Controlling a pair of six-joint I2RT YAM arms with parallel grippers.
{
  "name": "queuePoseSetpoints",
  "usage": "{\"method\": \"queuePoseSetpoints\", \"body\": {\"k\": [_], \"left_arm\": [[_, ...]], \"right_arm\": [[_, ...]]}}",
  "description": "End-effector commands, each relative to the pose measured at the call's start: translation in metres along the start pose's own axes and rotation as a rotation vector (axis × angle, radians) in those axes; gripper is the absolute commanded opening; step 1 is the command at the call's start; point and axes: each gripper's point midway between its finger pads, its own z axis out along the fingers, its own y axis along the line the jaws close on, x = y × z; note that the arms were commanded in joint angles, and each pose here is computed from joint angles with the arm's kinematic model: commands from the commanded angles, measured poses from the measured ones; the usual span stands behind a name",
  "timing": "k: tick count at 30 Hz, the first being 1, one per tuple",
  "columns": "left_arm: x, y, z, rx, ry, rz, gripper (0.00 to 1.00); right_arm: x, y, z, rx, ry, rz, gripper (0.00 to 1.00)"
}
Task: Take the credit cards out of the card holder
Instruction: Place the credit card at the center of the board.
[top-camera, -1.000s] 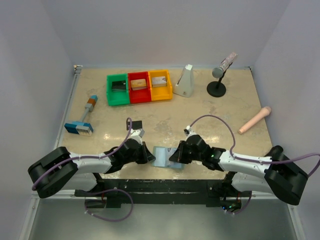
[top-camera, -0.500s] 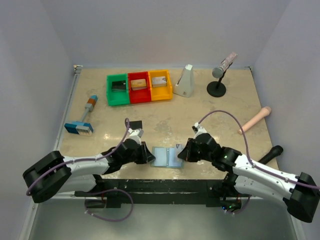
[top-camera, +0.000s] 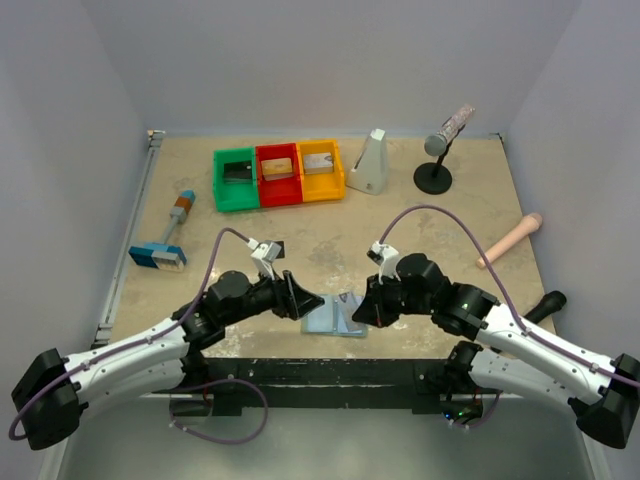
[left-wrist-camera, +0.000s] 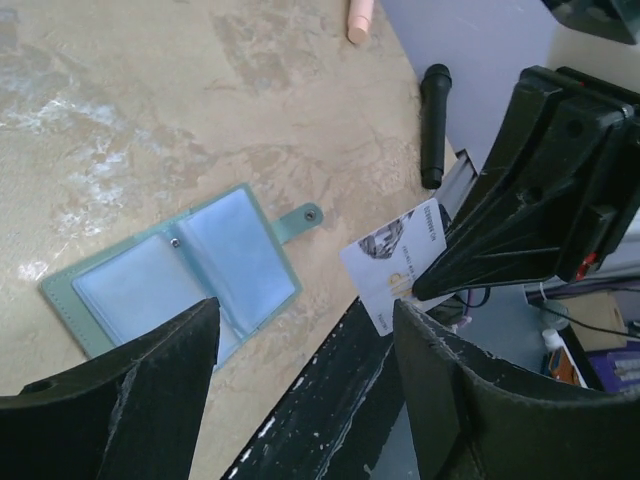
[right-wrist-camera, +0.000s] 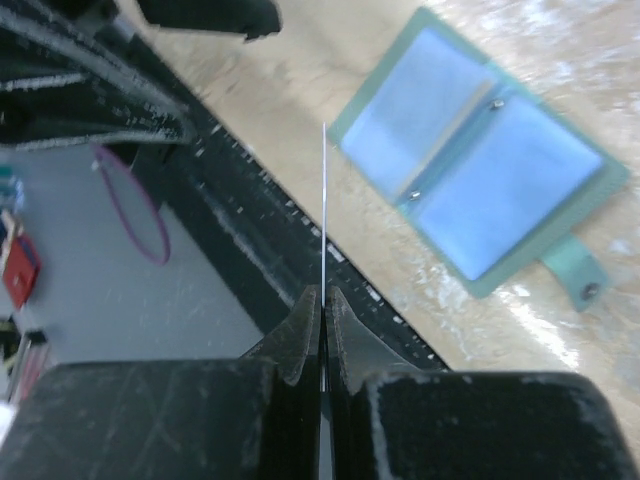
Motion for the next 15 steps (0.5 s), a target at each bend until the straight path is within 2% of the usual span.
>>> {"method": "queuePoseSetpoints", "body": {"k": [1,5,9,15], "left_arm": [[-0.016,-0.025,-0.013,0.091,-0.011,0.146,0.74],[-0.014,-0.057,-0.025,0.273,-0.017,0.203,0.74],[0.006,-0.090,-0.037,0.497,0.083,0.206,0.70],[0.012,-0.101,-0.043,0.591,0.106,0.205,0.66]], "right_arm": [[0.011,0.045,-0.015,-0.272,0.085,-0.140,0.00],[0.020,0.069,-0.026,-0.431,0.140,-0.178,0.00],[0.024,0.086,-0.039,-0.531,0.170,-0.209,0.00],[0.028,0.088,-0.039,-0.558,0.206,-0.216,0.00]]}}
